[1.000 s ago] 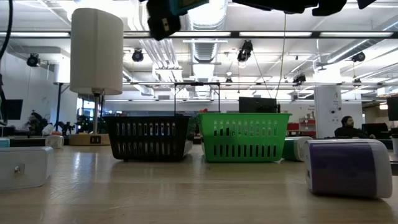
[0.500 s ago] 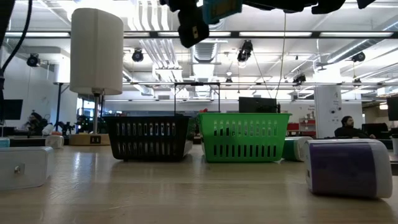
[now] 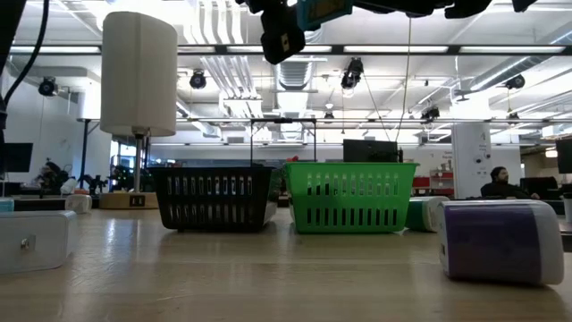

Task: Pick & Place Office items
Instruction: Put the blue timer into the green bin, then put the red white charger adapter into the black bin

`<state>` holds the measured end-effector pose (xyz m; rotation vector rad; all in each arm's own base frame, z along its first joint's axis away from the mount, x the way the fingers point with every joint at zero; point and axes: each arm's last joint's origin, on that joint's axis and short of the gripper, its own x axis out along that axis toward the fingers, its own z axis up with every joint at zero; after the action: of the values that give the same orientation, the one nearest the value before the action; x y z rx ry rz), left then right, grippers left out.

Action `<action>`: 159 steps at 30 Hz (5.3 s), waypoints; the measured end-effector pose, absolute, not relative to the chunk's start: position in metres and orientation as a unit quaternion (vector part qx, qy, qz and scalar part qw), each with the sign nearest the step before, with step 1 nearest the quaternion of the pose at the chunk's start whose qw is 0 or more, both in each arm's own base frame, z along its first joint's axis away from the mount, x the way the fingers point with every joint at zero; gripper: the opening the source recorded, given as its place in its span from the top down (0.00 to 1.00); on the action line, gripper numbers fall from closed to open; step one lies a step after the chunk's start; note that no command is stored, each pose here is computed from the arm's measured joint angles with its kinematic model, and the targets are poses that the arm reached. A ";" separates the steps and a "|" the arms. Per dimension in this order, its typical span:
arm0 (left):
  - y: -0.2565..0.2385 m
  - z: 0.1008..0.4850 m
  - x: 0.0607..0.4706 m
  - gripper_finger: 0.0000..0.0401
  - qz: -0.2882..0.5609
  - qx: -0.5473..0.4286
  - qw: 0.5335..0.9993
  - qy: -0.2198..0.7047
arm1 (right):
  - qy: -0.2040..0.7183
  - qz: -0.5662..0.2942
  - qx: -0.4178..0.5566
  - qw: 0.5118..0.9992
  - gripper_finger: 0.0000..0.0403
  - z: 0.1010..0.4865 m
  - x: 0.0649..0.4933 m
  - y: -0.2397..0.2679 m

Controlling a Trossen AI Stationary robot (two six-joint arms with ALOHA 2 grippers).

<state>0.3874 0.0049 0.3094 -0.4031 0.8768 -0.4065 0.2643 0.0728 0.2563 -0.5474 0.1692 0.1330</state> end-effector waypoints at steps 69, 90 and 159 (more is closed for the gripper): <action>0.005 0.339 0.350 0.30 -0.173 -0.186 0.860 0.443 | 0.116 0.061 -0.265 0.955 0.88 0.250 0.263 0.072; -0.036 0.378 0.278 0.33 -0.177 -0.029 0.923 0.341 | 0.169 0.009 -0.208 0.963 0.88 0.242 0.261 0.066; -0.021 0.289 0.200 0.33 -0.022 -0.042 0.986 0.160 | 0.451 -0.072 -0.069 0.887 0.42 0.244 0.345 0.039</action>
<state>0.1997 -0.0207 0.2892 -0.0837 0.3211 -0.0434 0.3453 0.0387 0.2443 -0.1435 0.9368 -0.1488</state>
